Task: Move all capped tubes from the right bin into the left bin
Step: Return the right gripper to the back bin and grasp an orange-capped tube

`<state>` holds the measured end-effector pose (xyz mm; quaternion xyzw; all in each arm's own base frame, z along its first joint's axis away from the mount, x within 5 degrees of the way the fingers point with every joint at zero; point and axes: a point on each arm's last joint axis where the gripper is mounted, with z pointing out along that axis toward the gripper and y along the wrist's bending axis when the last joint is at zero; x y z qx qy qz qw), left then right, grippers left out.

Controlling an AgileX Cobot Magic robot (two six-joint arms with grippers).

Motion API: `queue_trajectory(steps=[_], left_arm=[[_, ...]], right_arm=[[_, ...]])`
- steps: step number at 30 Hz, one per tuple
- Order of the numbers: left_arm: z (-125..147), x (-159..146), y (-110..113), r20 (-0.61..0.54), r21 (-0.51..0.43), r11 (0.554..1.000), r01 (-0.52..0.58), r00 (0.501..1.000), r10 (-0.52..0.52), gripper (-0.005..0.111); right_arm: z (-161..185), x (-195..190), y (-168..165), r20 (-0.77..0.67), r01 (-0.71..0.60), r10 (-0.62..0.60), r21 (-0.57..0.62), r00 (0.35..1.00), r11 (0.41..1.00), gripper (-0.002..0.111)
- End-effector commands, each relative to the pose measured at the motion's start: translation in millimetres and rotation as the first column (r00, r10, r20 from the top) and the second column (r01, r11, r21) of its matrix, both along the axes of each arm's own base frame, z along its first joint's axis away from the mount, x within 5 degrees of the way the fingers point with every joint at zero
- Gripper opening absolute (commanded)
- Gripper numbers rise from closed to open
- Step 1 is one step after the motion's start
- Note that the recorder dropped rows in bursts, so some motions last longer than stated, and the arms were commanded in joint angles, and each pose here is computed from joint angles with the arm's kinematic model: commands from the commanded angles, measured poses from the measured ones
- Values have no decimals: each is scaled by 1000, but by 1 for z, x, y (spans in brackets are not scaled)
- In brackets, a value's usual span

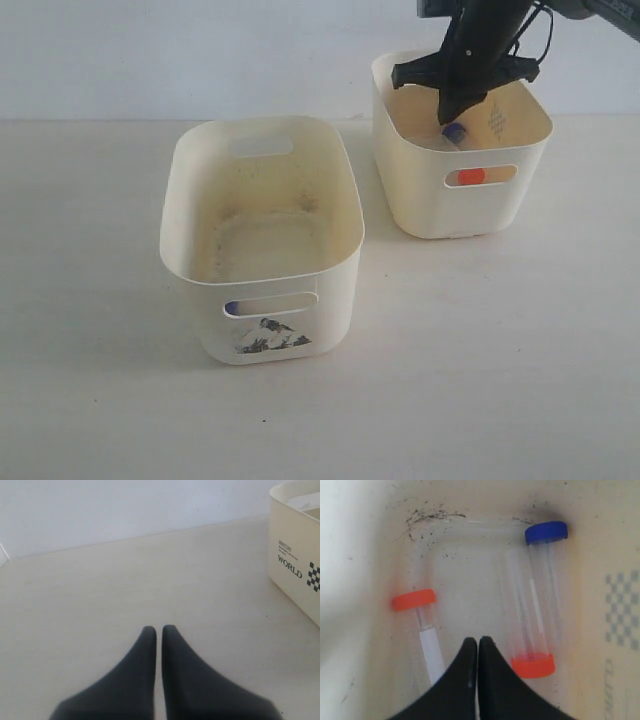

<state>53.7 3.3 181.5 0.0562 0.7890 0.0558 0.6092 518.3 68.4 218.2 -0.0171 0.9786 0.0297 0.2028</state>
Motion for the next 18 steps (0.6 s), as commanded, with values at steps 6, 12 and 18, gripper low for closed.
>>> queue_trajectory(steps=[6, 12, 18], left_arm=[[2, 0, 0, 7, -7, 1000, 0, 1000, 0, 4], [2, 0, 0, 7, -7, 1000, 0, 1000, 0, 4], [2, 0, 0, 7, -7, 1000, 0, 1000, 0, 4]], right_arm=[[-24, 6, -1, -40, 16, -15, 30, 999, 999, 0], [-36, 8, -1, -57, 17, -15, 27, 998, 999, 0], [-47, 11, 0, -57, 18, -17, 31, 998, 999, 0]])
